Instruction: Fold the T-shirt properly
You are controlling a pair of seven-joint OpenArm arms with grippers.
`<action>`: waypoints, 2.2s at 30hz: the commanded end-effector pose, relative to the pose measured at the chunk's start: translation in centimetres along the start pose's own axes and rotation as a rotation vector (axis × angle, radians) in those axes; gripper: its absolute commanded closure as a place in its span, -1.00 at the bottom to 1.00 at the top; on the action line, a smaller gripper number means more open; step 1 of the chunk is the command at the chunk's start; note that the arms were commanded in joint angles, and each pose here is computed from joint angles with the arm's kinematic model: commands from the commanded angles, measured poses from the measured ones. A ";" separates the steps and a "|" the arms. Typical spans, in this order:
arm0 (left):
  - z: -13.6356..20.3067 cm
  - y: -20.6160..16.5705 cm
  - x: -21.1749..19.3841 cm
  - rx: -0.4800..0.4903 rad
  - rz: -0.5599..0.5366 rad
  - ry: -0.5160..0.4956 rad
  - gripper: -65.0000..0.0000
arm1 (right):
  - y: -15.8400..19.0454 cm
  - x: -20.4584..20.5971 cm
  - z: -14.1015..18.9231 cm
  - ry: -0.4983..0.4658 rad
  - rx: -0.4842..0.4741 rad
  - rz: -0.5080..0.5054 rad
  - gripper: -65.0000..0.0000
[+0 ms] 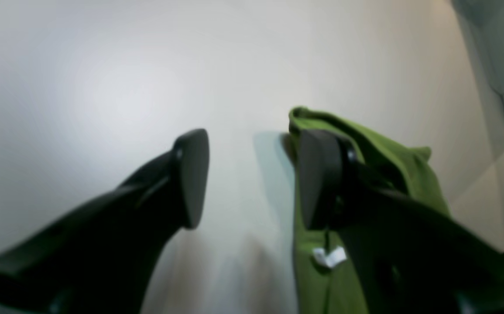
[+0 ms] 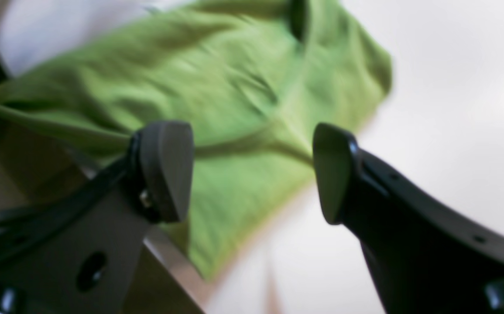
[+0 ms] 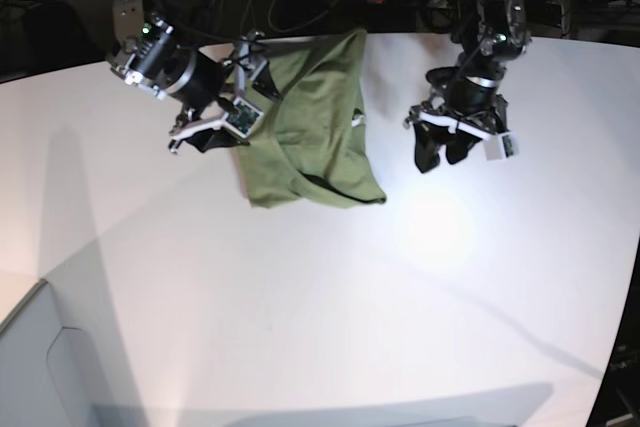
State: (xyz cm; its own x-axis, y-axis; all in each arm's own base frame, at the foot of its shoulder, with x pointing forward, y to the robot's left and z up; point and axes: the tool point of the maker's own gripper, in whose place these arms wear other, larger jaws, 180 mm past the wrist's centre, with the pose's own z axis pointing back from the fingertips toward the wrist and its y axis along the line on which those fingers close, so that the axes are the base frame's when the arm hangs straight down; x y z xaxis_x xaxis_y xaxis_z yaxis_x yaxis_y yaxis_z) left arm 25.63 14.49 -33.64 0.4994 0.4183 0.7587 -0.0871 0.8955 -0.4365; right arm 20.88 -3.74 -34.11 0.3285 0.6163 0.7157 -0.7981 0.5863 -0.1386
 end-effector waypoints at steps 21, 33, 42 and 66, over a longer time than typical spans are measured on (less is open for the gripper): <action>-2.9 -5.3 -9.6 -0.129 0.099 0.232 -0.15 | -4.5 -1.6 2.3 0.013 -0.135 -0.047 -0.28; 0.0 -7.4 -7.7 -0.181 0.070 0.179 -0.15 | -4.4 -1.8 2.3 0.019 -0.135 -0.051 -0.28; -1.9 -8.0 -10.3 -0.191 0.099 0.248 -0.15 | -4.3 -1.8 2.3 0.018 -0.132 -0.050 -0.28; 0.1 -6.7 -4.6 -0.194 0.135 0.108 -0.15 | -4.3 -1.9 2.3 0.021 -0.132 -0.050 -0.28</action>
State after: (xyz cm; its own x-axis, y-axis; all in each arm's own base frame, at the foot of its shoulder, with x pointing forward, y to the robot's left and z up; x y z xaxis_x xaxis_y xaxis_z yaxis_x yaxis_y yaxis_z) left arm 23.62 6.94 -34.97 0.6013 0.4923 0.6294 -0.0138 0.7939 -0.6078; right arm 22.28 -9.15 -34.23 0.4175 0.6000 0.6824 -0.6951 0.6946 -0.1854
